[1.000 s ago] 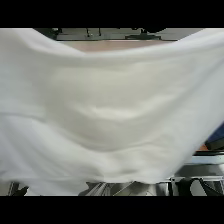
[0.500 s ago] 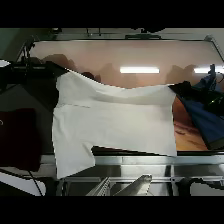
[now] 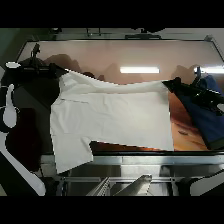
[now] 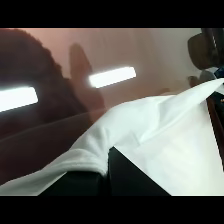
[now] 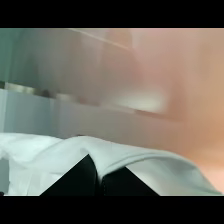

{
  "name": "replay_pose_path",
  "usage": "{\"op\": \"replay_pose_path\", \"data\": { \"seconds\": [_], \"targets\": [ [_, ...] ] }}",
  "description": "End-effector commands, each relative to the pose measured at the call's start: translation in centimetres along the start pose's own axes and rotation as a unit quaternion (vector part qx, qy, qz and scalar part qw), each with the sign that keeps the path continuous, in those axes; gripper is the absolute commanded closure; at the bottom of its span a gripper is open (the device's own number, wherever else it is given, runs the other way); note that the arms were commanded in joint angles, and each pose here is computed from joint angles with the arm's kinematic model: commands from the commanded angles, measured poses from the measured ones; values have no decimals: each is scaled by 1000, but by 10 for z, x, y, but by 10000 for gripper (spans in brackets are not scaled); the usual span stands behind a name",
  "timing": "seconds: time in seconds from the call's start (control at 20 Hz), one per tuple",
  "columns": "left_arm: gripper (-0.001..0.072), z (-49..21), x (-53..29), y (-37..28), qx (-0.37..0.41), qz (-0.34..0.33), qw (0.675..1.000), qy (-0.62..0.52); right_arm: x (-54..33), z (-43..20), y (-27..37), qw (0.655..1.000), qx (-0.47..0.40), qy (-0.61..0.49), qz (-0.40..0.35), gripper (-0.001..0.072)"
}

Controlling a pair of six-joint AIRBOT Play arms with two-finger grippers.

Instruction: Fold the shirts.

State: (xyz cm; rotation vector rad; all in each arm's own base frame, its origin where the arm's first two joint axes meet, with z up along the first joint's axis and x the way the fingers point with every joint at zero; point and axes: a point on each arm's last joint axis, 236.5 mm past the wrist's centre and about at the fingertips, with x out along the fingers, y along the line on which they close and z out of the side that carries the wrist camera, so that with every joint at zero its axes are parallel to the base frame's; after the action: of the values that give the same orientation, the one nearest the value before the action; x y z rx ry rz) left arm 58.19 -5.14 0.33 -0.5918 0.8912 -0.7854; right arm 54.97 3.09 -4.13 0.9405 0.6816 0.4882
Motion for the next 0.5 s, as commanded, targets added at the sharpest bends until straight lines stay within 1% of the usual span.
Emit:
{"op": "replay_pose_path", "data": {
  "seconds": [0.0,0.25,0.45],
  "targets": [
    [692,-12,-8,0,-8,-24,999,32,-5,-4,6,999,-6,31,28,698],
    [693,-39,-41,8,-67,-48,995,63,-34,-28,-21,995,14,100,-3,697],
    [694,-62,-41,14,-104,-60,990,79,-37,-42,-24,992,5,129,-9,697]
  ]
}}
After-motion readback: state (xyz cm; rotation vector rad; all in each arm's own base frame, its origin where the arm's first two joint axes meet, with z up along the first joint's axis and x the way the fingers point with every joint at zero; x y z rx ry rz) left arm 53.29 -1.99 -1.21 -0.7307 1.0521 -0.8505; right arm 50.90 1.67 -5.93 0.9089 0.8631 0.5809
